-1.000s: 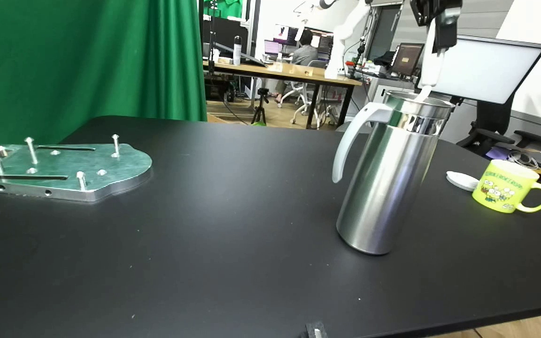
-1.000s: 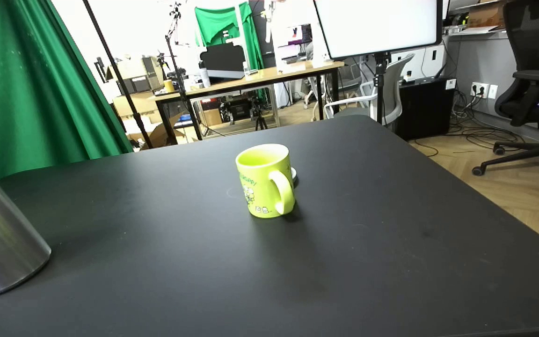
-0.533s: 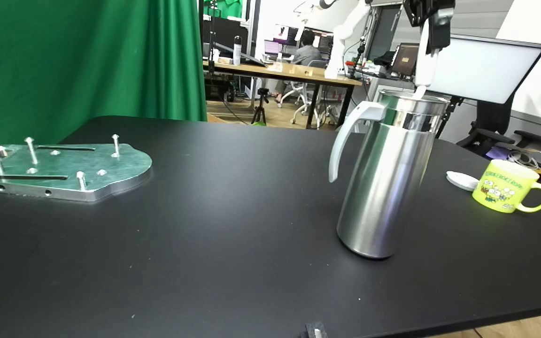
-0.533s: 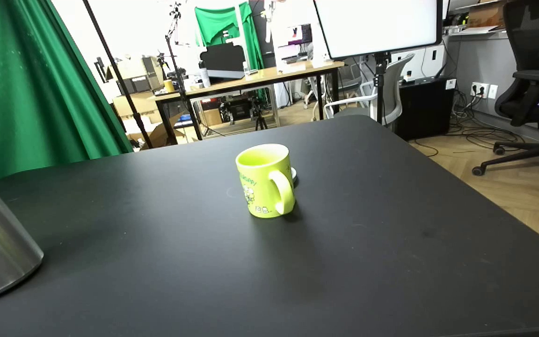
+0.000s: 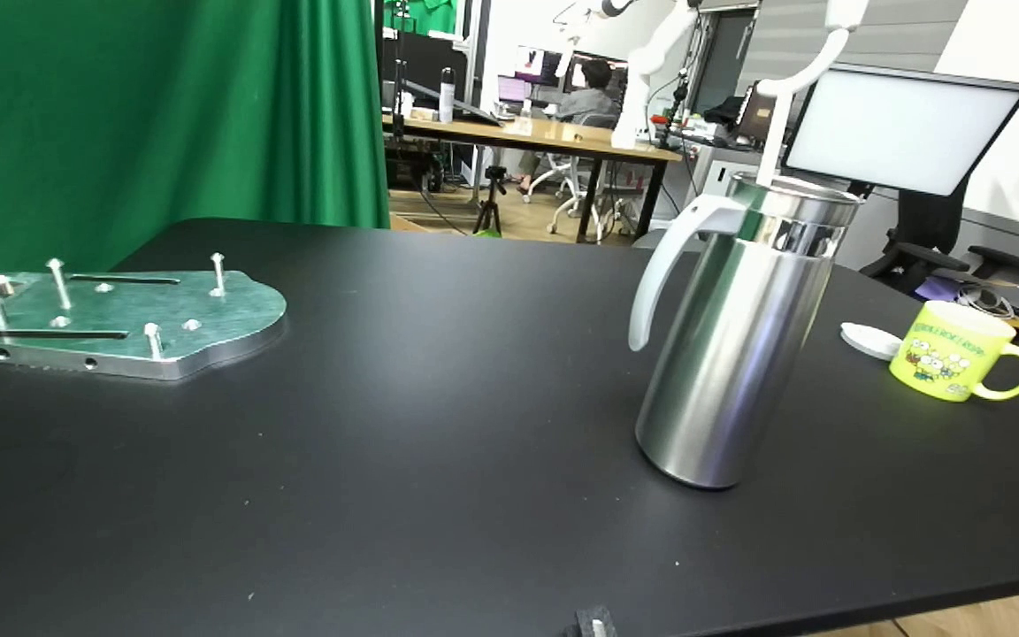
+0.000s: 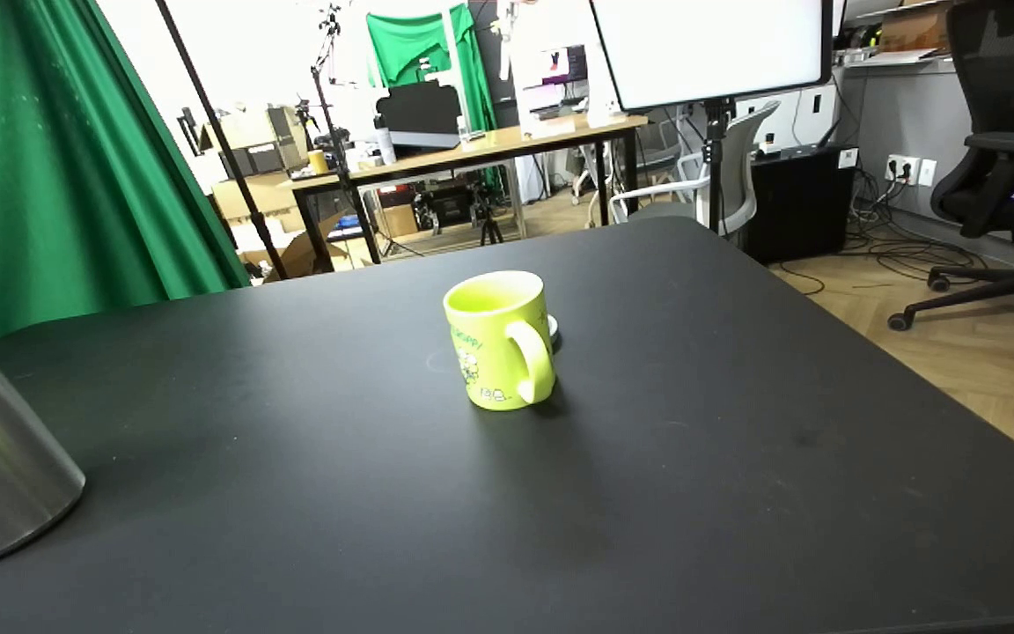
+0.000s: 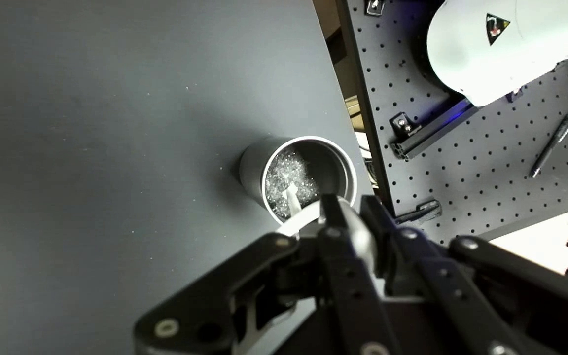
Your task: Use the object to scrub the inside of the bottle
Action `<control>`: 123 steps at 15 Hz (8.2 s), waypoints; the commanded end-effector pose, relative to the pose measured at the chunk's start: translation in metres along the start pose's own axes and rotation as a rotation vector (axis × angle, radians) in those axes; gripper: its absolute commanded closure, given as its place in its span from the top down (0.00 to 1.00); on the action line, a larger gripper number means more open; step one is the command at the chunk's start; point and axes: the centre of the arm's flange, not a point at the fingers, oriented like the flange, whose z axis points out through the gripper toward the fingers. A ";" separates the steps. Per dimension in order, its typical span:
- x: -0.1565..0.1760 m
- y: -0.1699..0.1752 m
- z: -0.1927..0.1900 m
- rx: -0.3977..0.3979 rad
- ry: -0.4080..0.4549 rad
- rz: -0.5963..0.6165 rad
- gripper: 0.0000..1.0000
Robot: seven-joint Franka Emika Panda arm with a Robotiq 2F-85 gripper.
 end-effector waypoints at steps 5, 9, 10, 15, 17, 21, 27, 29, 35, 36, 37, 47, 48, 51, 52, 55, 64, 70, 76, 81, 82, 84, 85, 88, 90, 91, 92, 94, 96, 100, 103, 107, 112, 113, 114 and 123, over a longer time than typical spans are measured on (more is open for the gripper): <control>-0.004 0.011 0.037 0.039 -0.064 0.075 0.04; 0.001 0.029 0.074 0.107 -0.079 0.087 0.04; 0.002 0.033 0.081 0.122 -0.083 0.088 0.04; 0.002 0.042 0.093 0.141 -0.096 0.112 0.04; -0.002 0.038 0.083 0.125 -0.084 0.115 0.04; -0.008 0.020 0.051 0.062 -0.061 0.111 0.04; -0.016 0.002 0.030 -0.002 -0.047 0.119 0.04; -0.017 0.006 0.039 0.015 -0.056 0.124 0.04; -0.016 0.029 0.083 0.100 -0.075 0.144 0.04; -0.017 0.033 0.089 0.112 -0.076 0.148 0.04; -0.017 0.036 0.093 0.119 -0.076 0.151 0.04; -0.023 0.021 0.060 0.065 -0.066 0.157 0.04; -0.024 0.016 0.051 0.046 -0.063 0.158 0.04; -0.028 0.003 0.029 -0.002 -0.056 0.162 0.04; -0.029 0.000 0.025 -0.014 -0.055 0.163 0.04; -0.030 0.000 0.027 -0.027 -0.051 0.175 0.04; -0.028 0.023 0.078 0.059 -0.082 0.197 0.04; -0.025 0.027 0.084 0.079 -0.088 0.192 0.04; -0.029 0.014 0.055 0.022 -0.063 0.192 0.04; -0.030 0.008 0.047 -0.002 -0.049 0.190 0.04; -0.029 0.009 0.050 0.001 -0.049 0.189 0.04; -0.027 0.014 0.061 0.020 -0.053 0.187 0.04; -0.026 0.016 0.065 0.030 -0.058 0.187 0.04; -0.022 0.026 0.085 0.075 -0.070 0.182 0.04; -0.020 0.030 0.094 0.097 -0.080 0.179 0.04; -0.018 0.031 0.096 0.104 -0.082 0.177 0.04; -0.018 0.031 0.096 0.105 -0.083 0.174 0.04; -0.017 0.029 0.092 0.098 -0.081 0.169 0.04; -0.018 0.024 0.082 0.080 -0.076 0.165 0.04; -0.022 0.011 0.057 0.028 -0.064 0.166 0.04; -0.026 -0.001 0.038 -0.010 -0.052 0.168 0.04; -0.031 -0.017 0.020 -0.056 -0.034 0.166 0.04; -0.037 -0.024 0.013 -0.067 -0.019 0.171 0.47; -0.038 -0.024 0.012 -0.065 -0.018 0.171 0.53; -0.039 -0.024 0.013 -0.060 -0.016 0.173 0.61; -0.040 -0.019 0.020 -0.040 -0.021 0.158 0.81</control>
